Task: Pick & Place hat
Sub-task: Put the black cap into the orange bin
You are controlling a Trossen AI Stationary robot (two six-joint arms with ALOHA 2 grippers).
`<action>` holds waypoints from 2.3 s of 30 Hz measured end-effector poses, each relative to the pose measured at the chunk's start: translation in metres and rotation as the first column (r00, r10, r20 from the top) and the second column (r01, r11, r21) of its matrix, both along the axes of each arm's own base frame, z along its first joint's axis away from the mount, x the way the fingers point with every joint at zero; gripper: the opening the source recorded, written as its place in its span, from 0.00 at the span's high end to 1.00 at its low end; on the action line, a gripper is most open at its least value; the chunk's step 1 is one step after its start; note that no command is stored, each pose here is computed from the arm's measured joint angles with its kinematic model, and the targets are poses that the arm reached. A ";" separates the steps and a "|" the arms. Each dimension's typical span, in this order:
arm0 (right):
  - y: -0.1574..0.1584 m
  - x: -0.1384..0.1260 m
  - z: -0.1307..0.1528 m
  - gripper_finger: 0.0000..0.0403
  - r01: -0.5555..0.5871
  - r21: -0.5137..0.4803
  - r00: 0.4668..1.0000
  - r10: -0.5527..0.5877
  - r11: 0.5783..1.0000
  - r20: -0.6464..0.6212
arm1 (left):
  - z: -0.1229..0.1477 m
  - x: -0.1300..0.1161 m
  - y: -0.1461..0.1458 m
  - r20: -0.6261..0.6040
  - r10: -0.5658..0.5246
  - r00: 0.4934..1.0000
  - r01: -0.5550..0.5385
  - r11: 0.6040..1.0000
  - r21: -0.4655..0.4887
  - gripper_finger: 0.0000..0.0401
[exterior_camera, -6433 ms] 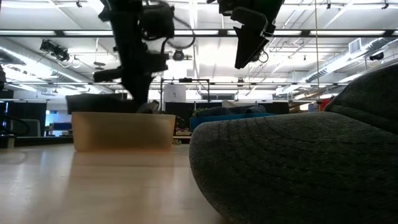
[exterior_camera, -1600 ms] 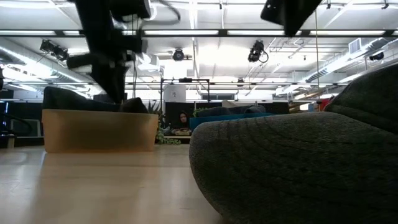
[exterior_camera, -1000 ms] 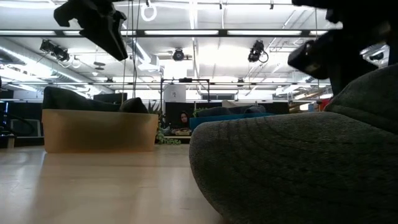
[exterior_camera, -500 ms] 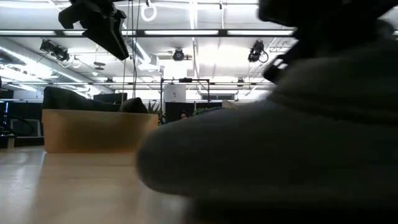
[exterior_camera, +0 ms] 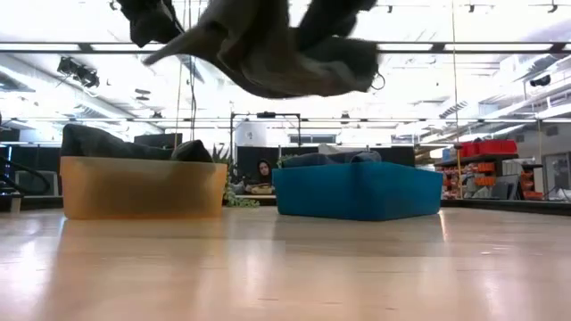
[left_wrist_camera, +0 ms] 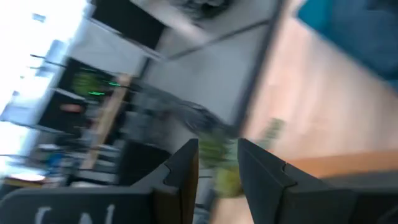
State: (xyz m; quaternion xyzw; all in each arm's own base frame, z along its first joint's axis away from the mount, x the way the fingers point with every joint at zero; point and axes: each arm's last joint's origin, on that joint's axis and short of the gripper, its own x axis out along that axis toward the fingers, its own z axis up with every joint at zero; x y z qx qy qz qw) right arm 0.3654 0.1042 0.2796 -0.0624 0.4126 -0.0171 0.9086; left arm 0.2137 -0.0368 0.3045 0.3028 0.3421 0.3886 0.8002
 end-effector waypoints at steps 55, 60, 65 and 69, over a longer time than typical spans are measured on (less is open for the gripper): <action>-0.124 0.017 0.019 0.97 0.655 0.044 0.735 -0.650 0.754 0.194 | -0.019 0.074 0.066 0.168 -0.055 0.984 0.104 0.949 -0.296 0.55; -0.124 0.018 0.020 0.97 0.632 0.014 0.758 -0.622 0.775 0.198 | -0.019 0.073 0.067 0.162 -0.038 0.986 0.083 0.956 -0.280 0.73; -0.124 0.019 0.021 0.97 0.621 -0.002 0.765 -0.606 0.783 0.215 | -0.019 0.073 0.067 0.139 -0.050 0.989 0.085 0.961 -0.262 0.95; -0.126 0.019 0.022 0.97 0.615 -0.056 0.776 -0.590 0.787 0.224 | -0.018 0.073 0.067 0.132 -0.055 0.990 0.088 0.963 -0.256 0.97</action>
